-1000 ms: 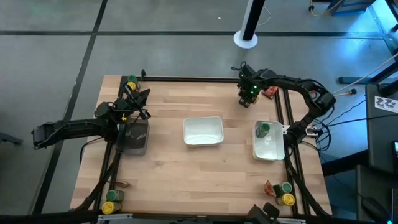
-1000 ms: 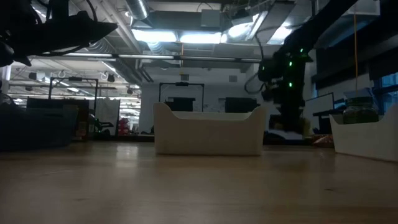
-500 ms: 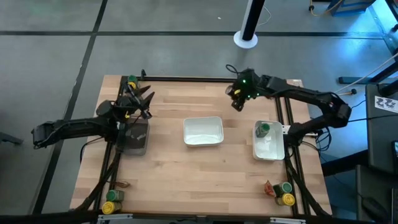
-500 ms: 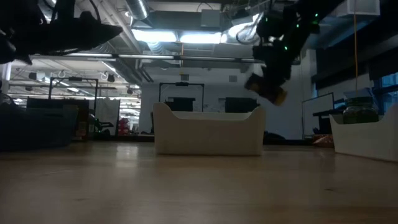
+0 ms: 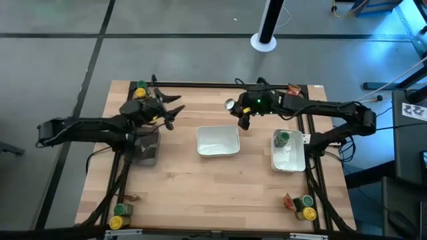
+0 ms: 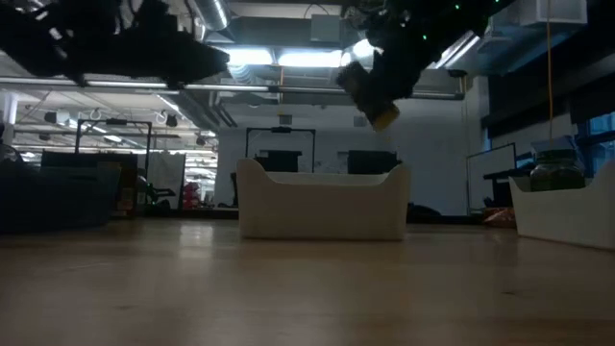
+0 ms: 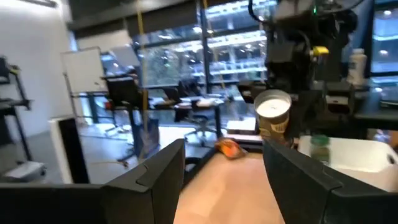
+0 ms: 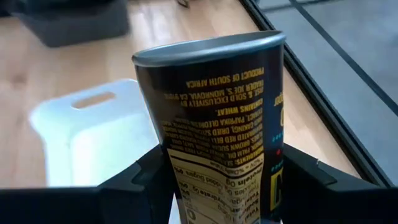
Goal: Sort spices by type
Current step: Put the top right yellow seasoning bottle into the left white bin
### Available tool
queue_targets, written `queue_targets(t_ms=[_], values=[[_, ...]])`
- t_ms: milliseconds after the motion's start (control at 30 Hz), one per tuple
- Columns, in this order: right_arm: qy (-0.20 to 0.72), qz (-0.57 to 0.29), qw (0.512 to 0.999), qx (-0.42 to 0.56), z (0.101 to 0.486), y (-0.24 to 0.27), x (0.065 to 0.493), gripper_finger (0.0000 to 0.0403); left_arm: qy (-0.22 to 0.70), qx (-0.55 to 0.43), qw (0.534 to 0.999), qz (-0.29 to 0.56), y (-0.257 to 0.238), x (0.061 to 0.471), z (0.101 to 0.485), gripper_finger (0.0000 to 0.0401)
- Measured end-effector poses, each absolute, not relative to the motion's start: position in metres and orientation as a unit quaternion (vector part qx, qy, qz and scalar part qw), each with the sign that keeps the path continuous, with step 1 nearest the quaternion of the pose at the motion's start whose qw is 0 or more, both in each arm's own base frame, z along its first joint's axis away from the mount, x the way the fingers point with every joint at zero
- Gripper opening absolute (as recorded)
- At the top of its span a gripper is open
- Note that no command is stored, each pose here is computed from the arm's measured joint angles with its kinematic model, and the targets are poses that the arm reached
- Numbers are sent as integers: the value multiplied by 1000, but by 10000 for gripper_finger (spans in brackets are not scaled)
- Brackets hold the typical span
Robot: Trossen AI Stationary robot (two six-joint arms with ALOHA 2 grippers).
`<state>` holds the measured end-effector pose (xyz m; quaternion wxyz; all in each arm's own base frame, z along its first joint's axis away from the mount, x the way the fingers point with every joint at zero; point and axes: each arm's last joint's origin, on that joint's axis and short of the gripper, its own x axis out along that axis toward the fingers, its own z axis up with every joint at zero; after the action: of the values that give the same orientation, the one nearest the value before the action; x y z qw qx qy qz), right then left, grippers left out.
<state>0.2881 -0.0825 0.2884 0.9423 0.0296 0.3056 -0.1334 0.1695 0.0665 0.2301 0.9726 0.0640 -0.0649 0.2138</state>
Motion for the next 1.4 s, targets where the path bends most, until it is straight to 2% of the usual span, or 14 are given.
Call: queue_targets(t_ms=[433, 700, 1200, 1400], values=[[299, -84, 950, 19, 268, -52, 320, 207, 43, 31, 993, 102, 54, 234, 237, 208], [302, -89, 949, 20, 260, -50, 327, 207, 46, 43, 996, 70, 45, 261, 232, 208], [289, -76, 954, 24, 253, -51, 337, 207, 25, 53, 995, 76, 45, 268, 228, 208], [290, -76, 954, 24, 252, -51, 337, 207, 14, 88, 993, 80, 46, 268, 231, 208]])
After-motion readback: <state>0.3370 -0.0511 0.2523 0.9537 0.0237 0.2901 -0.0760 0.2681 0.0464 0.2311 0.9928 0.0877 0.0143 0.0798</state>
